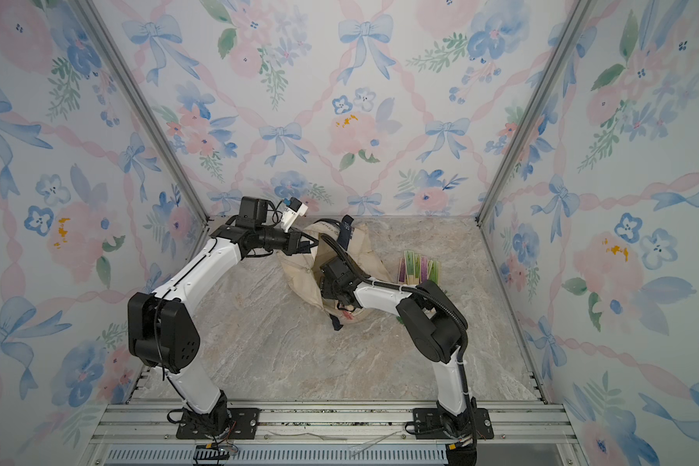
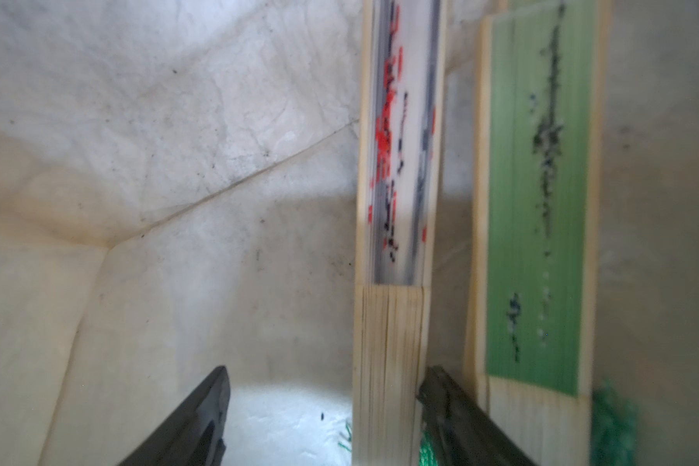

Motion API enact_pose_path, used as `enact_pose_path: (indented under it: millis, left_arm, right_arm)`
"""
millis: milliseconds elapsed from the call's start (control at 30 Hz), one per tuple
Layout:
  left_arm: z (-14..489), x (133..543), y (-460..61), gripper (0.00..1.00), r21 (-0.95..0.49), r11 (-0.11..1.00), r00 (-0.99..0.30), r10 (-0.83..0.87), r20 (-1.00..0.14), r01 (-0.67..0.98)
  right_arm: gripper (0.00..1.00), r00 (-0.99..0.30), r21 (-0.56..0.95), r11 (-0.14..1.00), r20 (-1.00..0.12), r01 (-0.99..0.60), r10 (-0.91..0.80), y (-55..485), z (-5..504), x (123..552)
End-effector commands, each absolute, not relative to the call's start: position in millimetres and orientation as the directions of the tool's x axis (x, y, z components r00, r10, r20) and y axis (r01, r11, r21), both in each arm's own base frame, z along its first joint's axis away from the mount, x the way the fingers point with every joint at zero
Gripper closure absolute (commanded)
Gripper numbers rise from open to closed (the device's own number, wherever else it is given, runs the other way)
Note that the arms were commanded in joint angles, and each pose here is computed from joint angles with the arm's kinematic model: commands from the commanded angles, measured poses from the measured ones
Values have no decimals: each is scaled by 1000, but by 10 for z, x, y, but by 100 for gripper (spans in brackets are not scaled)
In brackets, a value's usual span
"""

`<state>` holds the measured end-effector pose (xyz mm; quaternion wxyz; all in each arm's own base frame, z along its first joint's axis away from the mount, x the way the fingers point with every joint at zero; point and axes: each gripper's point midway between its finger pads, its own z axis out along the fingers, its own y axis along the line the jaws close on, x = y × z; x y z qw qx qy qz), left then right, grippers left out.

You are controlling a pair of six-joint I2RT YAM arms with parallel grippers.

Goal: Take out the folding fans from the tote bags
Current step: Pick up the folding fan from the canvas bag.

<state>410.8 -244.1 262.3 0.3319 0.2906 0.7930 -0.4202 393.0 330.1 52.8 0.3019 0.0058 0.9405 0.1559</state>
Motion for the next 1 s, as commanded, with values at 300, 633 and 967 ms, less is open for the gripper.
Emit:
enact_pose_path:
  millis: [300, 633, 967]
  left_arm:
    - [2860, 4000, -2536, 100, -446, 424, -556, 179, -812, 788]
    - [2847, 4003, -2562, 100, -445, 423, -555, 183, -811, 789]
    - [2865, 3974, -2553, 100, -442, 424, -553, 182, -813, 791]
  right_arm:
    - [23, -835, 256, 966, -537, -21, 125, 3070, 236, 4034]
    - [49, -820, 299, 951, -562, -74, 112, 3204, 249, 4095]
    - [67, -808, 195, 980, -584, -48, 77, 2996, 166, 4102]
